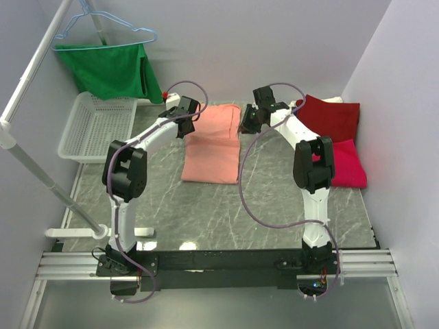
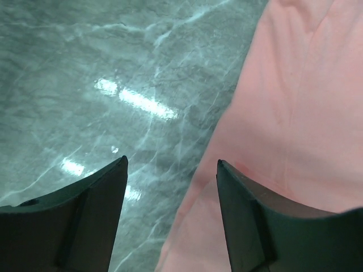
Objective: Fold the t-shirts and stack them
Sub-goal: Fold the tshirt
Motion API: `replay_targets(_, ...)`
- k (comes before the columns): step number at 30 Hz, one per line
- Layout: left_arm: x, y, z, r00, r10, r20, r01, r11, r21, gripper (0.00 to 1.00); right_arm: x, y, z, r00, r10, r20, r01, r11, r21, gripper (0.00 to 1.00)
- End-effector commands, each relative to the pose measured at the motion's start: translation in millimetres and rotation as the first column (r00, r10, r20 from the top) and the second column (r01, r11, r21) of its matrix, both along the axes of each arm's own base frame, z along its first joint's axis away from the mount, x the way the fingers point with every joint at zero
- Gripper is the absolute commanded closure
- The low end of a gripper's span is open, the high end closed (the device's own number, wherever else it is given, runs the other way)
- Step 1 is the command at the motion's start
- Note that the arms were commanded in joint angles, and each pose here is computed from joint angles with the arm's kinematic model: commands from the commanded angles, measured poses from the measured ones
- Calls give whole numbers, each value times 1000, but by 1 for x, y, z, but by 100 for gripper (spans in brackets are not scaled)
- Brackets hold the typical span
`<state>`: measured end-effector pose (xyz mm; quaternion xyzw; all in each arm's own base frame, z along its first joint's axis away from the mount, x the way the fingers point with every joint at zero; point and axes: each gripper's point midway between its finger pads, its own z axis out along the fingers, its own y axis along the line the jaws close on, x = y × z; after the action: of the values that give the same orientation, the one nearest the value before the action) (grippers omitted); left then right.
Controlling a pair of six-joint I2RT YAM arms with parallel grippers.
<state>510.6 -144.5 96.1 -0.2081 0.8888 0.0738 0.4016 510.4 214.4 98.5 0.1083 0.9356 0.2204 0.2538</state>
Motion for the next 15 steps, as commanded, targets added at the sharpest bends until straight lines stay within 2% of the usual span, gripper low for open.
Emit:
replay_targets(1,-8,-4,50,994,-23,104,29,998,-59,31,-15,2,28,999,27,46,-29,999,40,72)
replay_targets(4,-26,-9,38,996,-81,36,84,993,-84,31,-43,-3,20,999,35,2,-35,999,12,72)
replay_targets(7,-52,-25,21,982,-180,-49,170,971,-170,31,-72,-12,13,998,27,-51,-28,1000,-5,73)
replay_targets(8,-56,-31,20,977,-208,-47,195,959,-207,32,-87,-16,2,995,30,-90,-31,999,-11,73)
replay_targets(10,-77,-36,13,965,-256,-60,233,938,-257,32,-99,-13,13,997,49,-63,-47,999,24,72)
replay_targets(11,-86,-43,12,955,-292,-61,261,917,-302,32,-115,-12,5,993,74,-94,-70,996,49,71)
replay_targets(15,-114,-46,3,940,-339,-41,301,880,-368,32,-143,-2,19,987,156,-46,-149,981,124,69)
